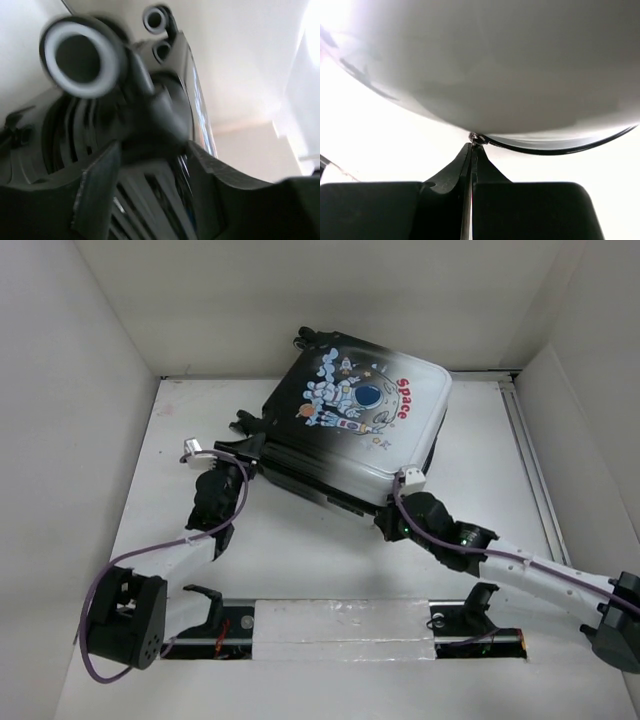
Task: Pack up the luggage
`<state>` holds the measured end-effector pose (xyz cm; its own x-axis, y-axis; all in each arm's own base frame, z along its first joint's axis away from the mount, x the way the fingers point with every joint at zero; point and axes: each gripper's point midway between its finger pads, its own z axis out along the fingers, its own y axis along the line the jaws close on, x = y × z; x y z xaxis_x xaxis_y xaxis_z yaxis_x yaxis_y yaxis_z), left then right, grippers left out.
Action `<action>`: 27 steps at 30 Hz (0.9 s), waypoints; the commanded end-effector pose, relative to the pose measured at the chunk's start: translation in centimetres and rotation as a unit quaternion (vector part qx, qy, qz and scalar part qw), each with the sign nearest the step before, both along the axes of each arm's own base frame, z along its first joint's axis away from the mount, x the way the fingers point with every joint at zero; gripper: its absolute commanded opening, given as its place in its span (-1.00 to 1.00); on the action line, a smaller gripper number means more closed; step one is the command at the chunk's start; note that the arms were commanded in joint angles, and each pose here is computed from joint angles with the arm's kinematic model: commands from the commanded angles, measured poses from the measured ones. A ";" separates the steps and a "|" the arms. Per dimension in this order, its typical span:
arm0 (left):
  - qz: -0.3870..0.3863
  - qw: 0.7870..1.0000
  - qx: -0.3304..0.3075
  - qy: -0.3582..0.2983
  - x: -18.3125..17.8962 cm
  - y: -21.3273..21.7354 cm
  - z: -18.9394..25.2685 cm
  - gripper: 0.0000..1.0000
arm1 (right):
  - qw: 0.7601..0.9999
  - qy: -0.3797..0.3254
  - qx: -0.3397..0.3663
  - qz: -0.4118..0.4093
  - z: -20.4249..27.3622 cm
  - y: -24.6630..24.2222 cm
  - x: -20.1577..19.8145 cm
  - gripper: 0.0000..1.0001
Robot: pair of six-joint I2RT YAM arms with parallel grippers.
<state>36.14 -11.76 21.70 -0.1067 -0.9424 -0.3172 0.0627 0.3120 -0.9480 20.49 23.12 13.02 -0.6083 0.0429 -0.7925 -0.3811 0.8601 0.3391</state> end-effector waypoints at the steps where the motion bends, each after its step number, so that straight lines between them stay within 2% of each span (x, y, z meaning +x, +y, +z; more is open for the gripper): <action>1: -0.159 0.986 0.009 -0.048 -3.7 -6.1 2.3 -1.00 | 0.993 -0.076 0.086 -0.016 7.9 1.9 2.6 -1.00; 3: -0.171 0.984 0.016 -0.043 -4.2 -6.7 1.9 -1.00 | 0.992 -0.091 0.075 -0.041 9.2 1.3 3.6 -1.00; 4: -0.171 0.984 0.016 -0.043 -4.2 -6.7 1.9 -1.00 | 0.994 -0.088 0.048 -0.049 8.3 0.5 3.6 -1.00; 5: -0.171 0.984 0.016 -0.045 -4.4 -6.6 2.0 -1.00 | 0.991 -0.098 0.045 -0.082 9.1 -1.0 4.6 -1.00; 7: -0.177 0.983 0.022 -0.044 -4.8 -6.7 1.7 -1.00 | 0.987 -0.122 0.047 -0.093 10.7 -3.0 5.1 -1.00; 8: -0.177 0.983 0.026 -0.047 -4.9 -6.6 1.9 -1.00 | 0.988 -0.113 0.044 -0.098 10.5 -4.4 5.6 -1.00; 9: -0.168 0.984 0.030 -0.056 -5.1 -6.3 2.5 -1.00 | 0.987 -0.119 0.051 -0.097 11.3 -5.0 5.7 -1.00; 10: -0.154 0.986 0.045 -0.039 -4.9 -5.8 1.8 -1.00 | 0.986 -0.124 0.065 -0.094 12.1 -5.4 5.7 -1.00; 12: -0.101 0.992 0.069 -0.022 -4.0 -4.0 2.2 -1.00 | 0.989 -0.108 0.063 -0.074 11.1 -5.9 5.4 -1.00; 13: -0.074 0.993 0.078 -0.040 -3.6 -2.7 4.5 -0.51 | 0.991 -0.100 0.062 -0.064 10.5 -5.6 5.1 -1.00; 15: -0.035 0.995 0.094 -0.019 -3.0 -1.0 4.7 0.31 | 0.994 -0.081 0.061 -0.044 9.0 -5.3 4.3 -1.00; 16: -0.015 0.995 0.093 -0.020 -2.5 -0.1 5.7 0.97 | 0.996 -0.063 0.053 -0.035 7.1 -5.3 3.8 -1.00; 20: -0.010 0.997 0.076 0.014 -0.8 1.2 4.4 0.98 | 0.997 -0.044 0.052 -0.041 4.9 -5.8 2.8 -1.00; 22: -0.040 0.998 0.053 0.007 -0.3 0.1 4.7 0.98 | 0.997 -0.047 0.054 -0.041 4.8 -5.9 2.7 -1.00; 27: -0.067 0.996 0.046 0.046 2.7 -0.7 2.4 0.98 | 0.998 -0.038 0.057 -0.009 4.0 -4.9 2.0 -1.00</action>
<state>37.64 -11.62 22.12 -0.2211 -0.8823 -0.4156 -0.0287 0.4318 -0.9015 22.43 15.16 13.53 -0.6064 0.1157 -0.7867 -0.2553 0.9086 0.3304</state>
